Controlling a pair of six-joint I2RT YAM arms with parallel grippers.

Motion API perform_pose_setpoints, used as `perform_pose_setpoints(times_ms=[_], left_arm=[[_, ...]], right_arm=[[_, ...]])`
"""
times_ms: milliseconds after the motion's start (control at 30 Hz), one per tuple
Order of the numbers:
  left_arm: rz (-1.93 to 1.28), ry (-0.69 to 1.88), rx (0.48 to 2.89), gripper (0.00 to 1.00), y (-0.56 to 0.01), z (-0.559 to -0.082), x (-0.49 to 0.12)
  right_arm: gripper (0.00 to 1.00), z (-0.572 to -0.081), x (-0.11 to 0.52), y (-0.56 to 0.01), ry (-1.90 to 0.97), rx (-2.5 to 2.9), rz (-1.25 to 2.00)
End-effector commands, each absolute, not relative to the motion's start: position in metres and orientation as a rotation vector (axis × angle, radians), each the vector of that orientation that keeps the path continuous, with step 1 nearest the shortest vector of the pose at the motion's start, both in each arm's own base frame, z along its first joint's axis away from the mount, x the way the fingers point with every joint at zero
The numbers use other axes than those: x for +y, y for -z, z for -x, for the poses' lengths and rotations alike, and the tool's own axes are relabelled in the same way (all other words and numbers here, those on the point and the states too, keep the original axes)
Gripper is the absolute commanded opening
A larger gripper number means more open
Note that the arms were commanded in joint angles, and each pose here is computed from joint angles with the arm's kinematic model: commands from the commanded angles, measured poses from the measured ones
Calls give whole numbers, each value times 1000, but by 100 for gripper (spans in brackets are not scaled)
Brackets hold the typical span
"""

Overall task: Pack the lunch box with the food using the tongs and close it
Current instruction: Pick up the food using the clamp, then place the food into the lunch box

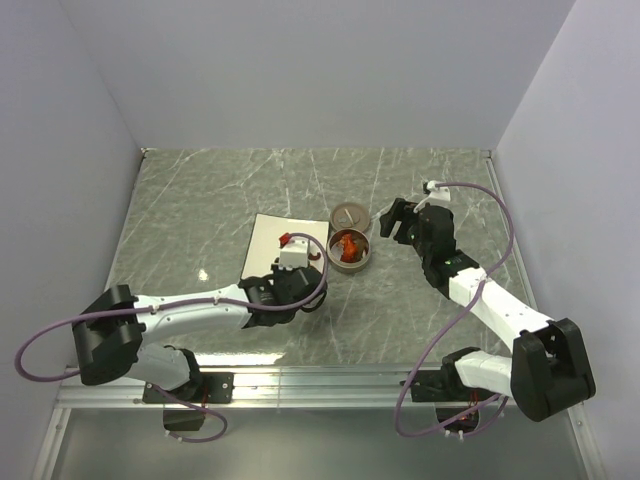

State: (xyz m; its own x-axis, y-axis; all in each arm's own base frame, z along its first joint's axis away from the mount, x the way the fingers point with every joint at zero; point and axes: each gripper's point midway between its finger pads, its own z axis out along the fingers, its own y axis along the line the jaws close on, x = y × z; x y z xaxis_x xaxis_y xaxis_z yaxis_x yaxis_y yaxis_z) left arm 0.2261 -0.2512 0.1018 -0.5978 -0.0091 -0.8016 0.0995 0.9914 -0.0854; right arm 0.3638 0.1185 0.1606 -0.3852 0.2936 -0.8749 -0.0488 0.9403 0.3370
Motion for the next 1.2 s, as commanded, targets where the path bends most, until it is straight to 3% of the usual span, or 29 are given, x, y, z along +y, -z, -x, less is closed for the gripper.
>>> perform_pose_setpoints(times_ms=[0, 200, 367, 533, 1167], left_arm=[[-46, 118, 2181, 35, -114, -234, -251], [-78, 91, 2198, 36, -109, -233, -252], [-55, 87, 2166, 22, -115, -236, -247], [-38, 165, 2110, 18, -138, -236, -245], [-196, 360, 2019, 16, -177, -228, -303]], right_arm=[[82, -372, 118, -177, -375, 1883, -185], [82, -372, 118, -177, -379, 1885, -184], [82, -371, 117, -177, -376, 1880, -188], [82, -371, 117, -176, -375, 1884, -188], [82, -370, 115, -176, -371, 1881, -194]])
